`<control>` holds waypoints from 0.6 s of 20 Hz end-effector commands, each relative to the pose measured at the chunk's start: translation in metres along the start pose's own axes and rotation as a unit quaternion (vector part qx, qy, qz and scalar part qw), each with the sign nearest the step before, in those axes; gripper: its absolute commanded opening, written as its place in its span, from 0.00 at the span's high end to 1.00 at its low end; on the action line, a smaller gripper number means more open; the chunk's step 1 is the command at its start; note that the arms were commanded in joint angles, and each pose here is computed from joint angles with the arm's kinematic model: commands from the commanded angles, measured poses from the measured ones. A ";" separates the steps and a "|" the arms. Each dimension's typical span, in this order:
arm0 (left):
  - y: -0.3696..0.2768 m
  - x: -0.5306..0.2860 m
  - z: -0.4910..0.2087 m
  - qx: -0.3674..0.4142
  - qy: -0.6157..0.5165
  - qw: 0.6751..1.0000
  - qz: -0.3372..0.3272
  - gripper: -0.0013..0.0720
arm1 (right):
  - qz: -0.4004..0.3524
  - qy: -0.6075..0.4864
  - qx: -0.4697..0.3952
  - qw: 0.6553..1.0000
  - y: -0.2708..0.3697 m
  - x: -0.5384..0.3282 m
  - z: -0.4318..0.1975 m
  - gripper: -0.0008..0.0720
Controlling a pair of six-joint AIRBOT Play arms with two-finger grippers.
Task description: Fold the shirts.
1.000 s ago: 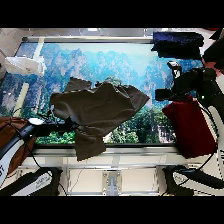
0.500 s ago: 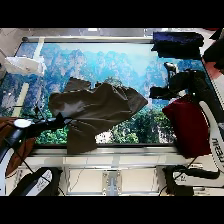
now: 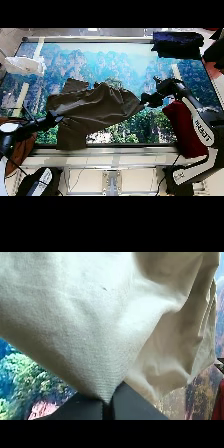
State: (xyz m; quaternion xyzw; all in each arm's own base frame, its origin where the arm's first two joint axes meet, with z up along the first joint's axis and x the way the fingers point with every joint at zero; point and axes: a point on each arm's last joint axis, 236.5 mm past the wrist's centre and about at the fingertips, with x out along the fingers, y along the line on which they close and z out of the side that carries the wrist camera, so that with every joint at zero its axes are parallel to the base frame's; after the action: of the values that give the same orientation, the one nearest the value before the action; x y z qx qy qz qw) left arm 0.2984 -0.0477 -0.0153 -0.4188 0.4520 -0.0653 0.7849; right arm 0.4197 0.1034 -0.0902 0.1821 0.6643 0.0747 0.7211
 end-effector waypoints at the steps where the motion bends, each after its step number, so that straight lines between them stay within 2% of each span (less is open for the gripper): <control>1: -0.001 -0.002 0.001 0.000 -0.002 1.000 -0.001 0.96 | 0.008 -0.009 0.006 1.000 0.002 0.005 0.006 0.30; 7: -0.001 -0.002 0.001 0.000 -0.002 1.000 -0.001 0.96 | 0.012 0.013 0.004 1.000 0.008 0.020 -0.004 0.32; 8: -0.001 -0.002 0.001 0.000 -0.002 1.000 -0.001 0.96 | 0.012 0.012 -0.006 1.000 0.013 0.023 -0.004 0.36; 10: -0.001 -0.002 0.001 0.000 -0.002 1.000 -0.001 0.96 | 0.015 0.003 -0.024 1.000 0.022 0.026 -0.003 0.56; 11: -0.001 -0.002 0.001 0.000 -0.002 1.000 -0.001 0.96 | 0.016 -0.003 -0.026 1.000 0.025 0.027 -0.001 0.56; 12: -0.001 -0.002 0.001 0.000 -0.002 1.000 -0.001 0.96 | 0.017 -0.004 -0.028 0.999 0.028 0.027 -0.001 0.66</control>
State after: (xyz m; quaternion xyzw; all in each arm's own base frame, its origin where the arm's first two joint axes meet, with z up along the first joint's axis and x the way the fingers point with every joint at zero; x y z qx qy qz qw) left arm 0.2981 -0.0471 -0.0141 -0.4197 0.4507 -0.0654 0.7852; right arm 0.4221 0.1298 -0.1051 0.1780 0.6635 0.0970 0.7202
